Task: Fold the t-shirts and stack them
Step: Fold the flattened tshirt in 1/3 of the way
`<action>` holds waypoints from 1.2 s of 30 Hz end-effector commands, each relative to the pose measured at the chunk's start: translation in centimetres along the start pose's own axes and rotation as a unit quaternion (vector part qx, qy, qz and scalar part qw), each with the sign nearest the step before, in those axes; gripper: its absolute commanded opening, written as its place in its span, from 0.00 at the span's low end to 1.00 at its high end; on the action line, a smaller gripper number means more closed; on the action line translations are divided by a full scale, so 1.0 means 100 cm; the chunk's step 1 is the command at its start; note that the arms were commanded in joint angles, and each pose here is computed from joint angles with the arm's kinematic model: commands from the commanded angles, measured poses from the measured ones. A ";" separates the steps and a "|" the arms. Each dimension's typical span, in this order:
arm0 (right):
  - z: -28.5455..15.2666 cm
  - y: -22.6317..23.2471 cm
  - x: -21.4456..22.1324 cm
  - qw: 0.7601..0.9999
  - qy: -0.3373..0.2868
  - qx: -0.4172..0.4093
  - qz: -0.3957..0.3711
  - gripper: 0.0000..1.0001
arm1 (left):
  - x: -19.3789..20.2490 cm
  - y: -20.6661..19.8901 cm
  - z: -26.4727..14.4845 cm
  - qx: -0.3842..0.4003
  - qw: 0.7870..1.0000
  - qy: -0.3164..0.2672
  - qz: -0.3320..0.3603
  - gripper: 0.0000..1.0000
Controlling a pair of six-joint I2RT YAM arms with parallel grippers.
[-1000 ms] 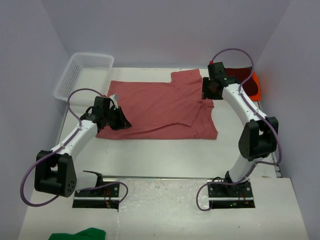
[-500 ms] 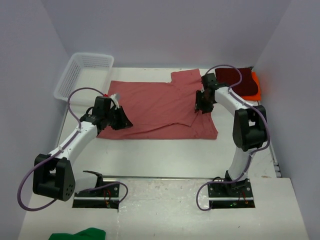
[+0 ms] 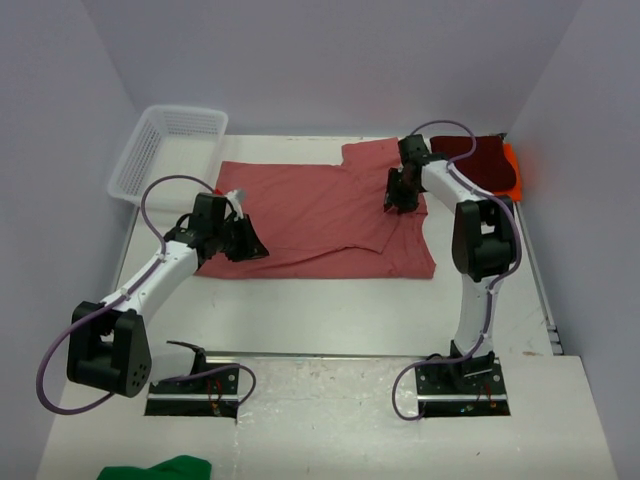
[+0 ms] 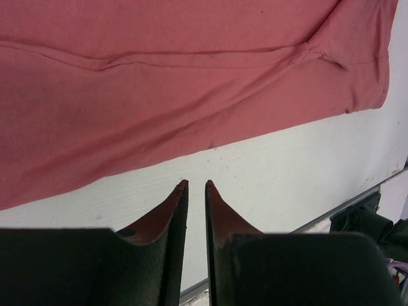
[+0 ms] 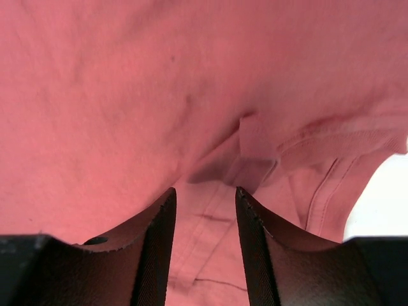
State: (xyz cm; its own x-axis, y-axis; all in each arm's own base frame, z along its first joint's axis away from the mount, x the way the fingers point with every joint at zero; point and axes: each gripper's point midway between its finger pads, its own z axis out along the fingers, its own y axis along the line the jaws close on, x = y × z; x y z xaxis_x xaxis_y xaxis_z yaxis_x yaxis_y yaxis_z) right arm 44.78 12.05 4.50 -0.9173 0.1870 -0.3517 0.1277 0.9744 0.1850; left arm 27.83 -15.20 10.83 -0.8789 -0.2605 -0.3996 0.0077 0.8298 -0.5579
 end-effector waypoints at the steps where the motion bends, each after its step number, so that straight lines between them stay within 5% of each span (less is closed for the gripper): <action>1: -0.007 -0.011 -0.019 1.000 -0.012 0.010 0.023 0.43 | -0.004 -0.009 -0.001 0.019 1.000 -0.003 0.023 0.18; 25: -0.001 -0.028 -0.026 0.999 0.019 -0.007 0.044 0.31 | -0.002 -0.013 0.003 0.032 0.999 0.007 0.022 0.18; 28: -0.001 -0.027 -0.027 0.999 0.018 -0.008 0.044 0.24 | -0.001 -0.013 0.003 0.033 0.999 0.008 0.022 0.18; 31: -0.001 -0.025 -0.030 0.999 0.014 -0.015 0.042 0.06 | 0.000 -0.012 0.004 0.031 0.999 0.010 0.021 0.18; 36: -0.001 -0.020 -0.034 0.999 0.012 -0.028 0.037 0.00 | 0.002 -0.011 0.004 0.031 0.999 0.011 0.020 0.18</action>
State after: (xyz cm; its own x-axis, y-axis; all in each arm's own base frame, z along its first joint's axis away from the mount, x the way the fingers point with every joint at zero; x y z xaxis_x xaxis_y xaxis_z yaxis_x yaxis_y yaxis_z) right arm 46.33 8.61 4.13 -0.9213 0.2667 -0.2831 0.2086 0.9531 0.2191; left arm 27.50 -15.71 10.03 -0.9004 -0.2453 -0.3594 0.0057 0.8193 -0.5734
